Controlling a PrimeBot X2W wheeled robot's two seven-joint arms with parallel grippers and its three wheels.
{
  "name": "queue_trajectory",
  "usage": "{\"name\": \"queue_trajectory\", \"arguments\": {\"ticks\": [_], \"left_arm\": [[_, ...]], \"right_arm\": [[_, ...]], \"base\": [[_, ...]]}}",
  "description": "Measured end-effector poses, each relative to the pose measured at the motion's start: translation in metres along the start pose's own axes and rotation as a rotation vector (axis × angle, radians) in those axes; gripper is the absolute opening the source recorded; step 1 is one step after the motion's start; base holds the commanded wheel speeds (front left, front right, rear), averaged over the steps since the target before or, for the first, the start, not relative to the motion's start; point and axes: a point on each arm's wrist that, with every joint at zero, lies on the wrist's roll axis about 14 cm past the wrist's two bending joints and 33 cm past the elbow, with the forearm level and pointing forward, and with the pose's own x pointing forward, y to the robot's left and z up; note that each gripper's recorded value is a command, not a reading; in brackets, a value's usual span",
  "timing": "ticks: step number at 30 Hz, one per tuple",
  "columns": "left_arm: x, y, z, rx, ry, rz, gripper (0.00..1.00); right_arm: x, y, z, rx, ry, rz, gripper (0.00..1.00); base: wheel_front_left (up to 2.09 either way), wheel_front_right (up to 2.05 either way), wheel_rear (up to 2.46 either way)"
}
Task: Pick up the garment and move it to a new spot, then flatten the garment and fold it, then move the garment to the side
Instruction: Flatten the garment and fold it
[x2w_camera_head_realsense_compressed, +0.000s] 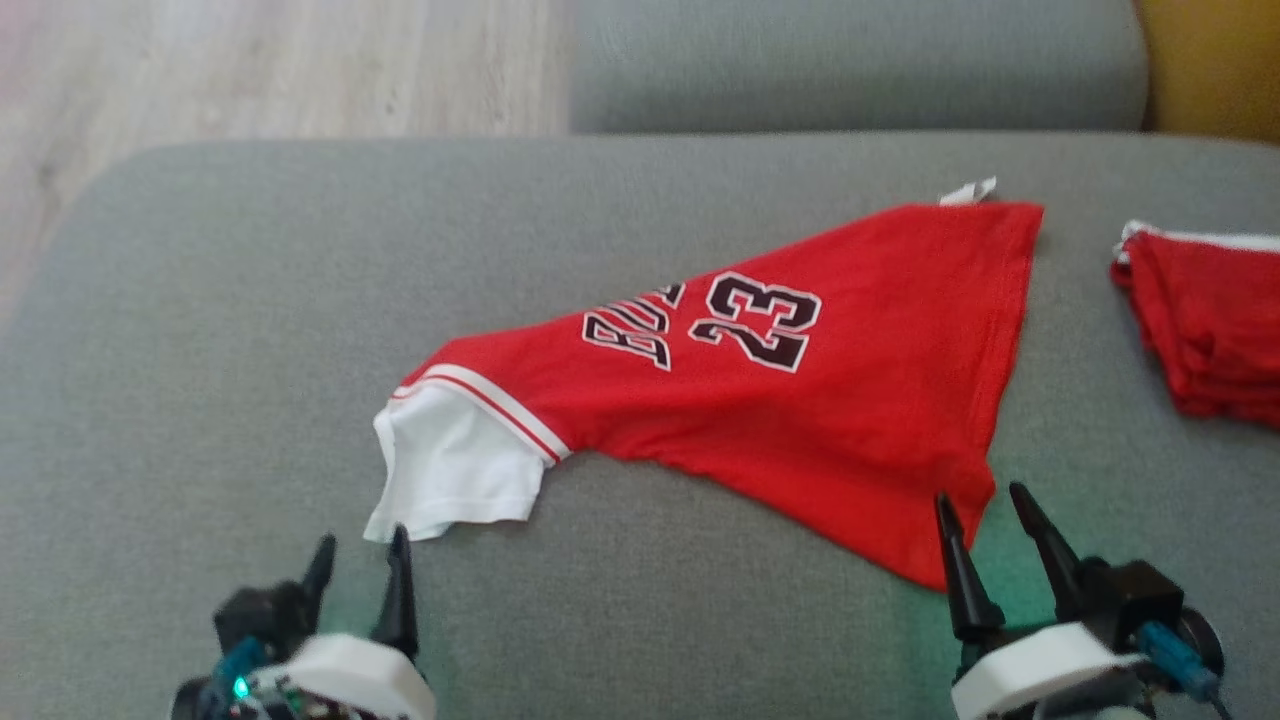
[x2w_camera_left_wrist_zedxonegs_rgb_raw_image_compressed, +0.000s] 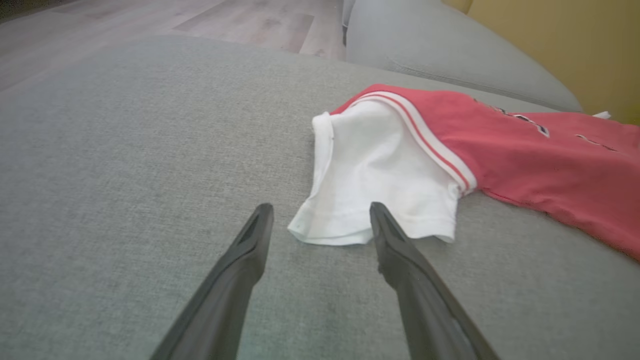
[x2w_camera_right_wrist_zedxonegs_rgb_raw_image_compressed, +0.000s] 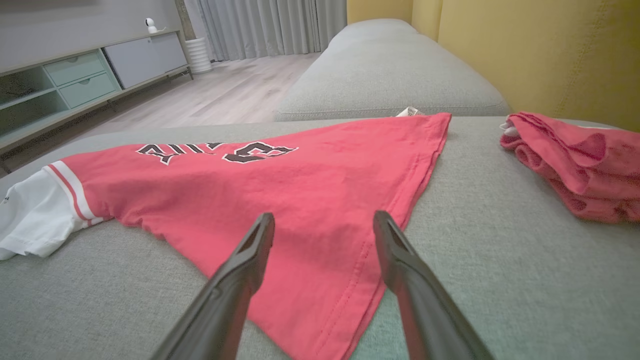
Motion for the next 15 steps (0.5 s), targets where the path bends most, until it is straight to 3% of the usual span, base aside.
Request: {"name": "queue_trajectory", "arguments": {"ticks": [12,13,14,15], "left_arm": [[0.047,0.005,-0.025,0.01,0.118,0.023,1.0],[0.049,0.003,-0.025,0.011,0.121,0.016,0.82],[0.051,0.001,-0.026,0.01,0.123,0.012,0.45],[0.052,0.0,-0.026,0.008,0.12,0.01,0.18]], "right_arm": [[0.002,-0.015,-0.043,0.031,0.151,-0.046,1.0],[0.002,-0.015,-0.047,0.033,0.161,-0.049,1.0],[0.001,-0.016,-0.05,0.035,0.172,-0.05,1.0],[0.001,-0.015,-0.053,0.036,0.181,-0.049,1.0]], "base": [[0.0,0.0,0.0],[0.0,0.0,0.0],[0.0,0.0,0.0],[0.0,0.0,0.0]]}}
